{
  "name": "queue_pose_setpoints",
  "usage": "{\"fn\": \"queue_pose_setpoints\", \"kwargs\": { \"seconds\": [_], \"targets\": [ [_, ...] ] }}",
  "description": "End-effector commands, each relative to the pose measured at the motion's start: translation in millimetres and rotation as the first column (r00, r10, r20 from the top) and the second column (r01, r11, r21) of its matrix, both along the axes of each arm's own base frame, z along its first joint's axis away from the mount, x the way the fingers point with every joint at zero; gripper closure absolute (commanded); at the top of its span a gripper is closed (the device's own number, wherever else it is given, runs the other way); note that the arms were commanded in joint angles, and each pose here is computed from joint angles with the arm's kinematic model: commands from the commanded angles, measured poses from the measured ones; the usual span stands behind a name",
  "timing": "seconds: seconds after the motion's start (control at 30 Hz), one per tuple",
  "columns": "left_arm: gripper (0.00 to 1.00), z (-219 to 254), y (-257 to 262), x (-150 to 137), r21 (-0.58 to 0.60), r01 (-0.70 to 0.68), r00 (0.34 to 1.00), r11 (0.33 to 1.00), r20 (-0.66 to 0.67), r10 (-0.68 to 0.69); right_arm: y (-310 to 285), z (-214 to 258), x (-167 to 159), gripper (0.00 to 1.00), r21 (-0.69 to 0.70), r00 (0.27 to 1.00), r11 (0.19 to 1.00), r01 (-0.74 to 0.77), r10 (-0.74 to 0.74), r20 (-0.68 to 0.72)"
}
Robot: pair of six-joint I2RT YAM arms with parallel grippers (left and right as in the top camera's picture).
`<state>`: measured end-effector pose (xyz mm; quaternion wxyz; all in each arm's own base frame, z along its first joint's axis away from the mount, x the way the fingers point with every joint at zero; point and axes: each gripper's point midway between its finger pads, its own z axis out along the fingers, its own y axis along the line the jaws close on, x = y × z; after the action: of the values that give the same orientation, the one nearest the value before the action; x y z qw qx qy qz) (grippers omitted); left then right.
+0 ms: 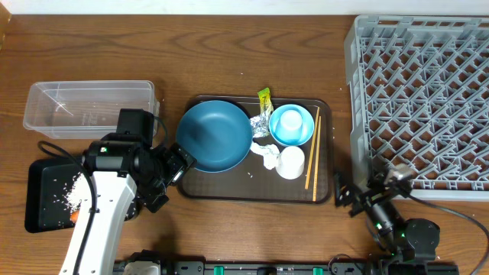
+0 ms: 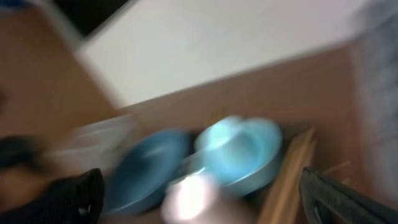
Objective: Sort waste into correct bins and load items into the dishwasher rack
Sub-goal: 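Reach the right gripper to the white cup on the brown tray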
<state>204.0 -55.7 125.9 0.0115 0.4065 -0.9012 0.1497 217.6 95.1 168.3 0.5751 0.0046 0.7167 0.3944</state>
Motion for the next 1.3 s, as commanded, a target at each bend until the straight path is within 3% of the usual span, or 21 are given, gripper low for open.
{"fn": "queue_pose_setpoints", "kwargs": {
  "seconds": [0.0, 0.1, 0.27, 0.53, 0.73, 0.87, 1.03, 1.27],
  "targets": [
    [0.02, 0, 2, 0, 0.013, -0.004, 1.000, 1.000, -0.002, 0.004, 34, 3, -31, 0.01, 0.243, 0.951, 0.942, -0.232, 0.273, -0.149],
    [0.02, 0, 2, 0, 0.013, -0.004, 1.000, 1.000, -0.002, 0.004, 34, 13, -31, 0.01, 0.311, 0.947, 0.923, -0.226, 0.283, -0.154],
    [0.02, 0, 2, 1, 0.013, -0.004, 1.000, 1.000, -0.002, 0.004, 44, 52, -49, 0.01, 0.237, 0.931, 0.902, -0.361, 0.364, 0.034],
    [0.02, 0, 2, 1, 0.013, -0.004, 1.000, 1.000, -0.002, 0.004, 43, 83, -40, 0.01, 0.126, 0.939, 0.930, -0.344, 0.344, 0.020],
    [0.02, 0, 2, 1, 0.013, -0.004, 1.000, 1.000, -0.002, 0.004, 35, 89, -4, 0.01, -0.033, 0.951, 0.959, -0.282, 0.274, -0.145],
    [0.02, 0, 2, 1, 0.013, -0.004, 1.000, 1.000, -0.002, 0.004, 20, 69, 21, 0.01, -0.223, 0.934, 0.953, -0.205, 0.122, -0.335],
    [0.02, 0, 2, 1, 0.013, -0.004, 1.000, 1.000, -0.002, 0.004, 25, 48, 37, 0.01, -0.424, 0.861, 0.877, -0.228, -0.021, -0.508],
    [0.02, 0, 2, 1, 0.013, -0.004, 1.000, 1.000, -0.002, 0.004, 62, 17, 56, 0.01, -0.556, 0.807, 0.782, -0.283, -0.120, -0.579]
  ]
}}
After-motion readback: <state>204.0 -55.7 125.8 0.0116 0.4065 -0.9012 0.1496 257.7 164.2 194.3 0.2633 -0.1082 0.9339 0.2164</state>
